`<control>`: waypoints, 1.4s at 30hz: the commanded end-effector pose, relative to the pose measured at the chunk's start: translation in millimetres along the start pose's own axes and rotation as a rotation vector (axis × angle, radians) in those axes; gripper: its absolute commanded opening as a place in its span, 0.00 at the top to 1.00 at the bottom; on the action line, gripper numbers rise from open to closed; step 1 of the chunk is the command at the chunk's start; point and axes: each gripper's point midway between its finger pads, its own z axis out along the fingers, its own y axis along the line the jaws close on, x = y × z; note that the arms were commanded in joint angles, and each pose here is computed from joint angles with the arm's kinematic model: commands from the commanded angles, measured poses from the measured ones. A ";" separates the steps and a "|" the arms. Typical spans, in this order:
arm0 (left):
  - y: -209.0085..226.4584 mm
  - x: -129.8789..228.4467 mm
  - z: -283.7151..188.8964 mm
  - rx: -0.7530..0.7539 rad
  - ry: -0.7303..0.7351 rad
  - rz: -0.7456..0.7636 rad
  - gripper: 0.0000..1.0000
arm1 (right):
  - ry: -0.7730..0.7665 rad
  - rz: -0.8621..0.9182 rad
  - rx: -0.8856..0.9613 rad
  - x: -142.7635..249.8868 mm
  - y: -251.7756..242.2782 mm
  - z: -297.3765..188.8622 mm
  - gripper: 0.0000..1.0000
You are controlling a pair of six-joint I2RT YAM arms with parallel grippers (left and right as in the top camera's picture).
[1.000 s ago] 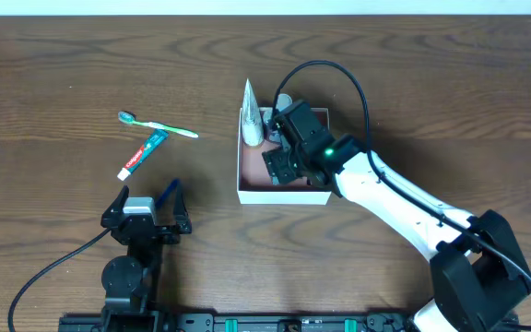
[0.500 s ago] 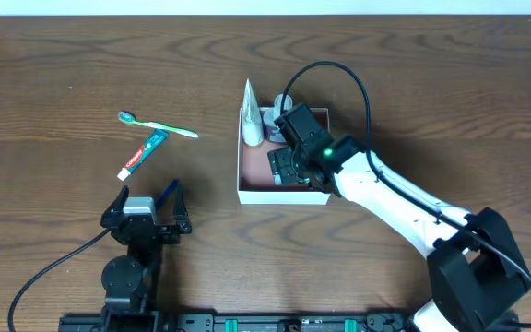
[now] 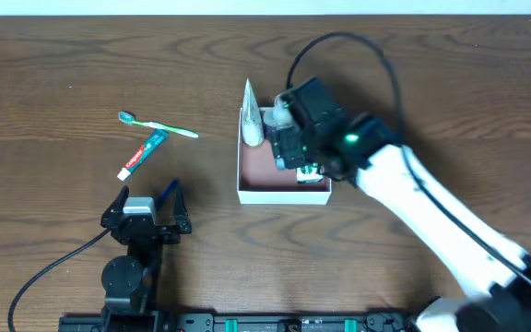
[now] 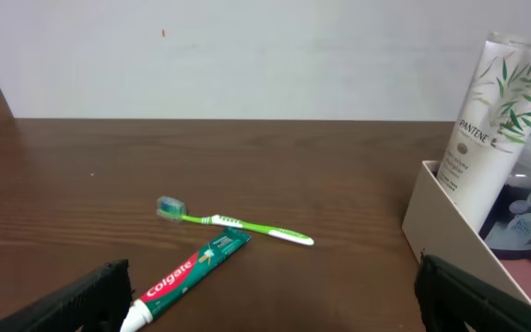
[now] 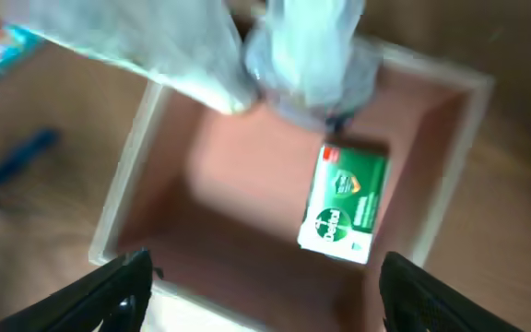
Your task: Pack container
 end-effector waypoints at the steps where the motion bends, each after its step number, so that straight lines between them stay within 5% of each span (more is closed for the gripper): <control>1: 3.2 17.9 1.2 -0.015 0.052 0.016 0.02 | -0.131 0.073 0.075 -22.8 -23.1 -50.0 0.19; 9: 3.2 17.9 1.2 -0.015 0.052 0.016 0.02 | -0.279 0.378 0.329 -33.9 -149.3 -115.2 0.09; 23: 3.7 17.8 1.2 -0.017 0.052 0.027 0.02 | -0.249 0.830 0.493 10.2 -315.9 -139.1 0.01; 37: 15.4 8.0 -1.4 -0.086 0.038 0.064 0.02 | -0.198 0.912 0.468 27.9 -332.9 -134.4 0.01; 42: 10.7 -6.6 -13.7 -0.064 0.169 0.002 0.02 | -0.198 0.912 0.468 28.0 -332.9 -134.4 0.01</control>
